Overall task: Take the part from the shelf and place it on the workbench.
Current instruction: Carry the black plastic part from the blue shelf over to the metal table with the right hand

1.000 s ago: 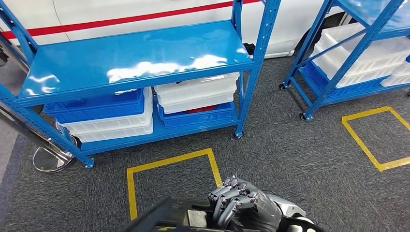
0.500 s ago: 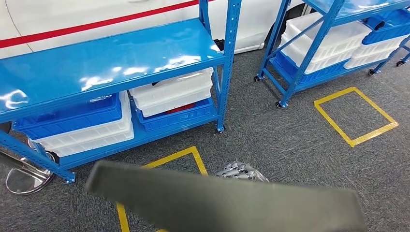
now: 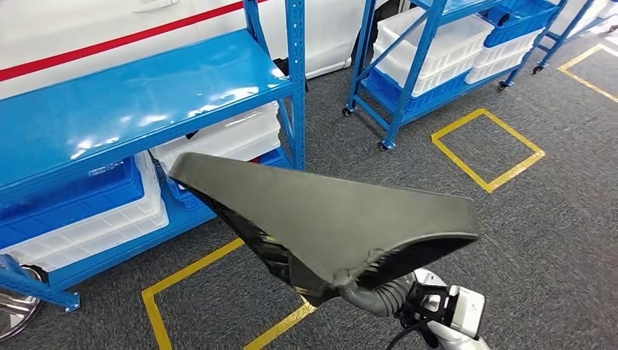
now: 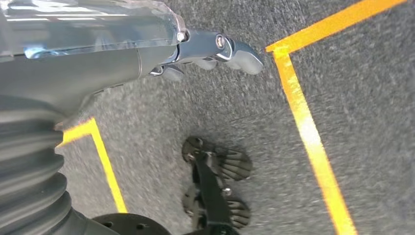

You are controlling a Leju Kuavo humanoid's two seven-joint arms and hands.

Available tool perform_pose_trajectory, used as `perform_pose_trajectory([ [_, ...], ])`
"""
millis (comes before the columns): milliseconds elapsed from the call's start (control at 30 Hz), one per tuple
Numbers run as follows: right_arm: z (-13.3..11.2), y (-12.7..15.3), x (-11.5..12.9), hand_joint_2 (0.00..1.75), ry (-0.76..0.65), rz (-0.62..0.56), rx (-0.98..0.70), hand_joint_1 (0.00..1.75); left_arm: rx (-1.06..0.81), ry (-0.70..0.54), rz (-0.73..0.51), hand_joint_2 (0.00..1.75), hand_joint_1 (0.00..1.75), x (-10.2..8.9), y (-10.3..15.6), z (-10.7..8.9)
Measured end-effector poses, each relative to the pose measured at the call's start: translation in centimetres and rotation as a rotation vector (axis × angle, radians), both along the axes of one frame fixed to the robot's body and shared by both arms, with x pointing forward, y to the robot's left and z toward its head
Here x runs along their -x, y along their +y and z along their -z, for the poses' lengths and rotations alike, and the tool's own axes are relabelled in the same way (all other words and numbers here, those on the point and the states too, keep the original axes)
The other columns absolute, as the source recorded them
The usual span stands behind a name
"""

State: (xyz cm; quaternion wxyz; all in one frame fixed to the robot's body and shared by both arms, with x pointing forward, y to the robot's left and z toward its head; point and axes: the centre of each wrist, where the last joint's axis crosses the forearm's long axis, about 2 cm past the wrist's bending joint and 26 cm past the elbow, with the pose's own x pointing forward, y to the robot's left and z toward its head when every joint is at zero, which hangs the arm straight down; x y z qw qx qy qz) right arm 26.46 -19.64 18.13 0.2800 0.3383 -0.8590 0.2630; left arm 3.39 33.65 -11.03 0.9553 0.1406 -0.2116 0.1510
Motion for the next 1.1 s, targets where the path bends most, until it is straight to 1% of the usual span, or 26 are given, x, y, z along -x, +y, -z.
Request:
perform_pose_trajectory([
  [167,-1.0,-1.0,1.5,1.75,-0.040,0.018,-0.028,1.61,0.009,0.029,0.073,1.75,0.00,-0.2,-0.1,0.0],
  [267,-1.5,-1.3,2.1,1.75,-0.063,0.021,-0.038,1.61,0.013,0.040,0.097,1.75,0.00,-0.1,-0.1,0.0],
  [433,-2.4,-2.1,2.8,1.75,-0.093,0.036,-0.061,1.61,0.017,0.036,0.134,1.75,0.00,-0.6,-0.2,0.0],
  [567,-2.9,-3.0,4.0,1.75,-0.099,0.030,-0.102,1.61,0.022,0.016,0.114,1.75,0.00,-0.8,-0.5,0.0],
  [700,-3.4,-3.5,5.5,1.75,-0.118,0.027,-0.111,1.61,0.012,0.015,0.069,1.75,0.00,-0.3,-1.0,0.0],
  [833,-3.5,-3.7,5.7,1.75,-0.130,0.050,-0.104,1.61,-0.003,0.039,0.077,1.75,0.00,-0.3,-1.0,0.0],
  [1100,-3.4,-3.6,6.4,1.75,-0.129,0.068,-0.108,1.61,-0.009,0.001,0.095,1.75,0.00,-1.0,-1.0,0.0],
])
